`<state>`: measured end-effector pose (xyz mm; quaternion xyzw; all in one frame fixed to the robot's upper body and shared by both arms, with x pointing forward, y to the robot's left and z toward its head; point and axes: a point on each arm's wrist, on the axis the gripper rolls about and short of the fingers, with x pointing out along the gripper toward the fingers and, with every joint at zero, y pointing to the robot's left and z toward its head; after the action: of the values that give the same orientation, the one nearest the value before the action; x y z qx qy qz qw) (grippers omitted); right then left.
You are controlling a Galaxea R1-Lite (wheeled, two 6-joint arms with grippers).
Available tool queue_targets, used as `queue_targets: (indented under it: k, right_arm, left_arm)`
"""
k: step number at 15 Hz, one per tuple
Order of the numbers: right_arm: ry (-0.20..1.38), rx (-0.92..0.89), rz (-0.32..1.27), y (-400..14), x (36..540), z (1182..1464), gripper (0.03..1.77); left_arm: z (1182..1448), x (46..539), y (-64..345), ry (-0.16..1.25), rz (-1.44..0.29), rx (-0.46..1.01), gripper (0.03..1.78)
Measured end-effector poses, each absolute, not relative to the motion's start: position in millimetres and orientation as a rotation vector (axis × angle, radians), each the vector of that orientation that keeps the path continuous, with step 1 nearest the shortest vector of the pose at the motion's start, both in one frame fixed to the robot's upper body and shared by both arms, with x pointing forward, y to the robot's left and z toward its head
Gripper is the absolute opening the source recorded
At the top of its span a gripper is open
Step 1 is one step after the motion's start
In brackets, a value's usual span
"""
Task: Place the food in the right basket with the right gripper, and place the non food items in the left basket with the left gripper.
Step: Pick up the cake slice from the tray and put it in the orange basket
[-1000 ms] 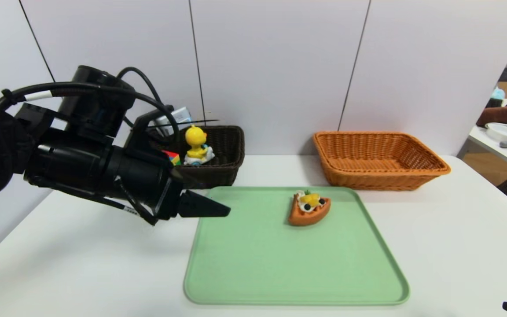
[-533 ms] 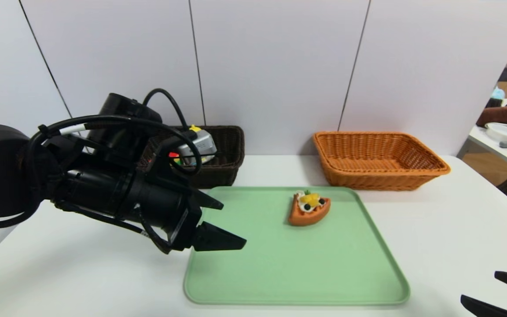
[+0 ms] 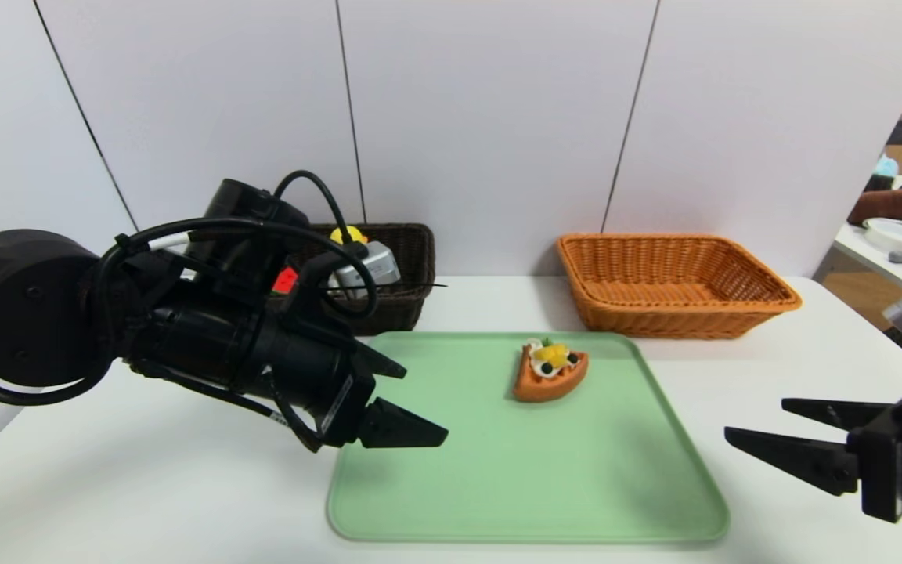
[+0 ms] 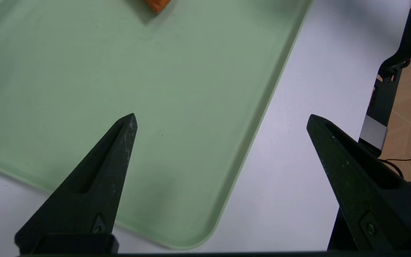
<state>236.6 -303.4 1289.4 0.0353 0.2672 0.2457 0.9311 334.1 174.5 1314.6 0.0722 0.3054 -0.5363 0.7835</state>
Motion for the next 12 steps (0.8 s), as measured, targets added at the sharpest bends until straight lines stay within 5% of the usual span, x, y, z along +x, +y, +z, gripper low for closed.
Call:
queue_targets:
  k: [12]
  right_arm:
    - [0.605, -0.029, 0.608, -219.7, 337.5, 1297.1, 1.70]
  left_arm:
    - [1303.9, 344.7, 168.6, 0.673, -1.145, 0.159, 1.69]
